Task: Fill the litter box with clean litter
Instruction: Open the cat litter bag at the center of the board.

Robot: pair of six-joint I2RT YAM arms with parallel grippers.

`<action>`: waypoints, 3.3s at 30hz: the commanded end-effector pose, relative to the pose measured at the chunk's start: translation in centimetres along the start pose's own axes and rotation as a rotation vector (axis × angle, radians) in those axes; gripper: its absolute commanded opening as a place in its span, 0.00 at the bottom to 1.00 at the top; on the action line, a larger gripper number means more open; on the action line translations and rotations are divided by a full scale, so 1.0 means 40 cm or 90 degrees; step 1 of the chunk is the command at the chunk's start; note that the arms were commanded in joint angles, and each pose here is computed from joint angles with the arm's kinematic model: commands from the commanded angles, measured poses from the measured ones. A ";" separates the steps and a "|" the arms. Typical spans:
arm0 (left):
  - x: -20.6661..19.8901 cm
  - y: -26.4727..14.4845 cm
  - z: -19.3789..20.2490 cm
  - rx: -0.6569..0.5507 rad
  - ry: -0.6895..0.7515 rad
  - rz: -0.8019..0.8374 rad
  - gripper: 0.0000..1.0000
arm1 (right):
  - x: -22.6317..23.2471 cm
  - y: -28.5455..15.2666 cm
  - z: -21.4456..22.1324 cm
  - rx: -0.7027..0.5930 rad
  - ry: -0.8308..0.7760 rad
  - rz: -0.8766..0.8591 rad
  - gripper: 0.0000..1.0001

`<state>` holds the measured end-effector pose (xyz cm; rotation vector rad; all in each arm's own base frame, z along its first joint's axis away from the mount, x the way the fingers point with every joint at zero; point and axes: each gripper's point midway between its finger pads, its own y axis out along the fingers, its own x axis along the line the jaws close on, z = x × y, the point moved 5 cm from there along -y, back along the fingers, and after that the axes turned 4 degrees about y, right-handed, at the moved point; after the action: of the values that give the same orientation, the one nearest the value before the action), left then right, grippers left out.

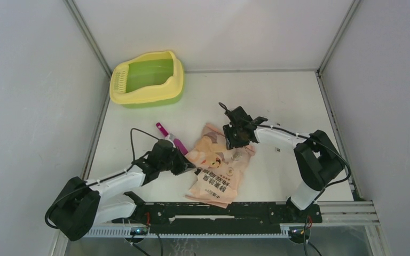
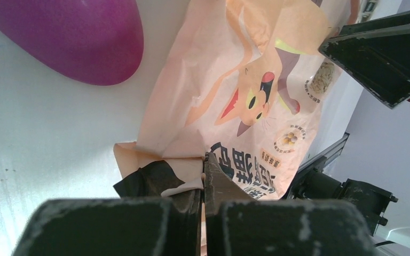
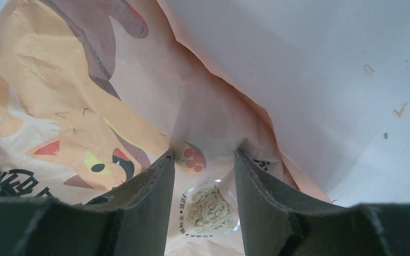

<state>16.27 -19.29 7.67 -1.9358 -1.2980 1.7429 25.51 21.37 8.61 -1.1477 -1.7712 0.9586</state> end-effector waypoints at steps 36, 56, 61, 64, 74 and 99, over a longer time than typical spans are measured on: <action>-0.257 0.031 -0.126 0.032 0.070 0.117 0.15 | 0.152 -0.292 -0.064 -0.235 -0.210 -0.001 0.66; -0.271 0.004 -0.126 0.020 0.052 0.138 0.21 | 0.281 -0.192 0.025 -0.251 -0.411 0.024 0.64; -0.282 0.000 -0.134 0.007 0.050 0.155 0.21 | 0.281 -0.164 0.032 -0.237 -0.419 0.037 0.63; -0.286 -0.003 -0.135 0.007 0.050 0.160 0.20 | 0.271 -0.149 0.026 -0.242 -0.417 0.069 0.60; -0.280 -0.004 -0.131 0.007 0.048 0.157 0.20 | 0.249 -0.147 0.004 -0.258 -0.392 0.106 0.55; -0.262 0.007 -0.120 0.010 0.038 0.156 0.20 | 0.211 -0.166 -0.018 -0.276 -0.362 0.113 0.50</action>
<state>22.05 -24.97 14.77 -2.1336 -1.1139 1.7659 20.72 27.51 15.74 -1.3384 -2.4482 1.1847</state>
